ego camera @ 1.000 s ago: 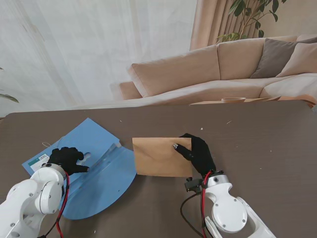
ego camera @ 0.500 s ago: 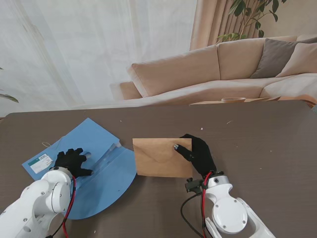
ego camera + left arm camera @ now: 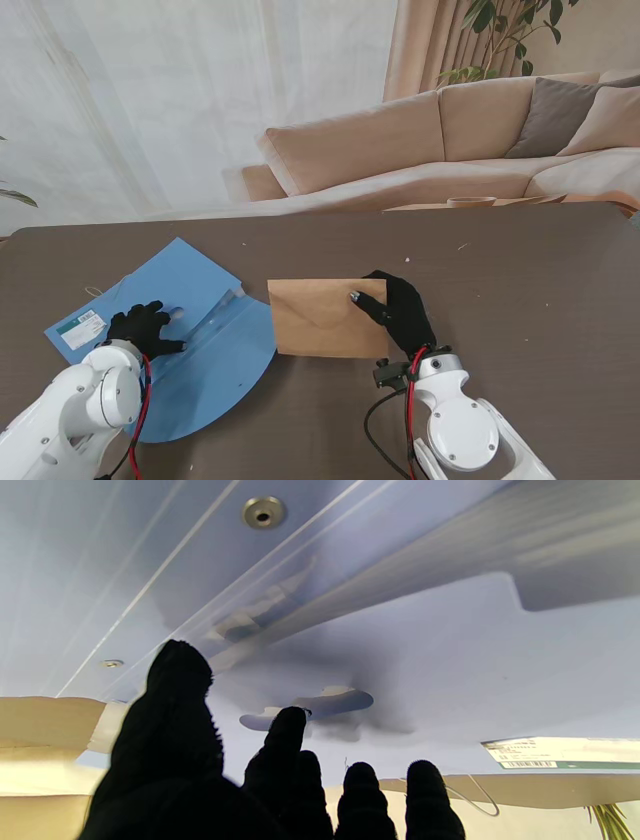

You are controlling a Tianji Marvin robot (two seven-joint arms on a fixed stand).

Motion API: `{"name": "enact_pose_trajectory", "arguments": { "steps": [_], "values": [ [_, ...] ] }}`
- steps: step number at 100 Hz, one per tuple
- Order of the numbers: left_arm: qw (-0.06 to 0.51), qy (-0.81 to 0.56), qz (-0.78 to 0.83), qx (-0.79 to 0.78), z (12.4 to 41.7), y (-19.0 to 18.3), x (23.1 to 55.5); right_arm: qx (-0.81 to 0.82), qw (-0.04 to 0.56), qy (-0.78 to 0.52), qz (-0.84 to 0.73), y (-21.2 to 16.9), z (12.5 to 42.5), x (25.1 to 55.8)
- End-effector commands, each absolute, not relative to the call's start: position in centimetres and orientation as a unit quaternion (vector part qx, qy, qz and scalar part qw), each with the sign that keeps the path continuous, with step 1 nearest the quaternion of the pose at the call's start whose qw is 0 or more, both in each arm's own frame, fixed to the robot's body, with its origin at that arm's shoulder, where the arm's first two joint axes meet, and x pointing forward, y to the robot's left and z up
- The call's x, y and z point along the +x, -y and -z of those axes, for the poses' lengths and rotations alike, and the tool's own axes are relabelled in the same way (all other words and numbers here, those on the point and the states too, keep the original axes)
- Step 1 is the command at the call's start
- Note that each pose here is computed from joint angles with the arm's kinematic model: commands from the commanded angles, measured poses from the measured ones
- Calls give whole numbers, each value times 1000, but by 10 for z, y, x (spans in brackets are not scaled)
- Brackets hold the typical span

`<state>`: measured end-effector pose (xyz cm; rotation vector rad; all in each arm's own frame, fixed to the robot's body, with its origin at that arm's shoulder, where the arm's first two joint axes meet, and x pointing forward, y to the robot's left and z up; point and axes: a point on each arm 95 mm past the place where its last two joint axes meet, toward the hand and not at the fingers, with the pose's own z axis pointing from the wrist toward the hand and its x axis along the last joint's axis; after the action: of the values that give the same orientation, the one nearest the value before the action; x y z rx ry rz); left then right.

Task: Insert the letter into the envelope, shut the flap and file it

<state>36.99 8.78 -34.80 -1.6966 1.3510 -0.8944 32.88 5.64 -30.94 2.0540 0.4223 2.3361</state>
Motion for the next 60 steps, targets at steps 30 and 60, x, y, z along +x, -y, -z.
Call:
{"name": "enact_pose_trajectory", "arguments": {
  "steps": [30,60],
  "values": [
    [360,-518,346,-695,353,-91,363,656,-9,-137,-742,-62,311,328],
    [355,-533,328,-695,354,-95,363,657,-11,-138,-741,-63,312,329]
  ]
}}
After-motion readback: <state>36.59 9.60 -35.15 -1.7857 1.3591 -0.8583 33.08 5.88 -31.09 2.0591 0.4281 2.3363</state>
